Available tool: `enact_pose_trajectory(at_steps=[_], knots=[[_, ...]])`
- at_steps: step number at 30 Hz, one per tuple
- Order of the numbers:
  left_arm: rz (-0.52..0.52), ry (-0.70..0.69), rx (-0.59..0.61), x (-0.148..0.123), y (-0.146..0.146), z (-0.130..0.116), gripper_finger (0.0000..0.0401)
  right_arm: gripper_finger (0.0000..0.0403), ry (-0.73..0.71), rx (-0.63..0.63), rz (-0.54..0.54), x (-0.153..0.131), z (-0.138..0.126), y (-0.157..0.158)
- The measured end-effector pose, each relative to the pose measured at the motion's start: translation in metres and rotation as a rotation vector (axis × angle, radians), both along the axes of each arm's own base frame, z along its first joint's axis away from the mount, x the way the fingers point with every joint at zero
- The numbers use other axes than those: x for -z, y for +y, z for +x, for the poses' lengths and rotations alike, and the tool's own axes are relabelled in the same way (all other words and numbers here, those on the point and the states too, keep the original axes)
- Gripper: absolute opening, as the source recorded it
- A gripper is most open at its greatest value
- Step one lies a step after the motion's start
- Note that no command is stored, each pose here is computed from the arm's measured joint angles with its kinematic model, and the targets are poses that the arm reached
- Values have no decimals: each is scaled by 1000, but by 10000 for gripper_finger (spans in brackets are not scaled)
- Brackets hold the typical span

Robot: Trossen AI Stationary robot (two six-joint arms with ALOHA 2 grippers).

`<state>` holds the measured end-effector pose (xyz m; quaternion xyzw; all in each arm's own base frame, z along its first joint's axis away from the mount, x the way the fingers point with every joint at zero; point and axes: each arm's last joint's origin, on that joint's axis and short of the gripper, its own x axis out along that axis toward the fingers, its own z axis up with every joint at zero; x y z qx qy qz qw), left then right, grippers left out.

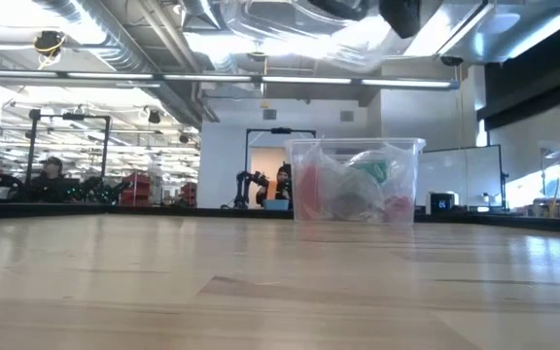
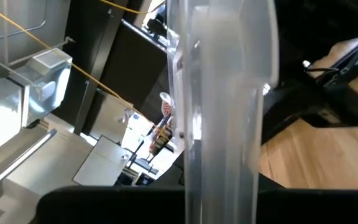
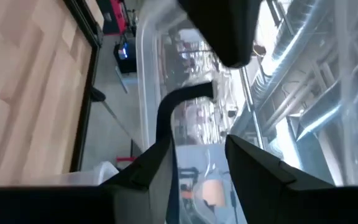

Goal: Roll bandage
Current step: Close the transparent bin

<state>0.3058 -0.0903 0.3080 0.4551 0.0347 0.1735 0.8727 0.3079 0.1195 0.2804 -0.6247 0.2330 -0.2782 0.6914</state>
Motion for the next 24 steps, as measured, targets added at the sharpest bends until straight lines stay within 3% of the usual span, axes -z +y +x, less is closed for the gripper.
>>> enact_pose_trajectory(at_steps=[7, 16, 24], knots=[[-21, -18, -10, -5, -8, -2, 5, 156, 60, 22, -26, 3, 6, -12], [-83, -74, 31, -17, -13, -2, 6, 156, 55, 14, -7, 5, 10, -22], [-74, -66, 25, -18, -17, -3, 6, 156, 38, 8, 9, 5, 10, -21]])
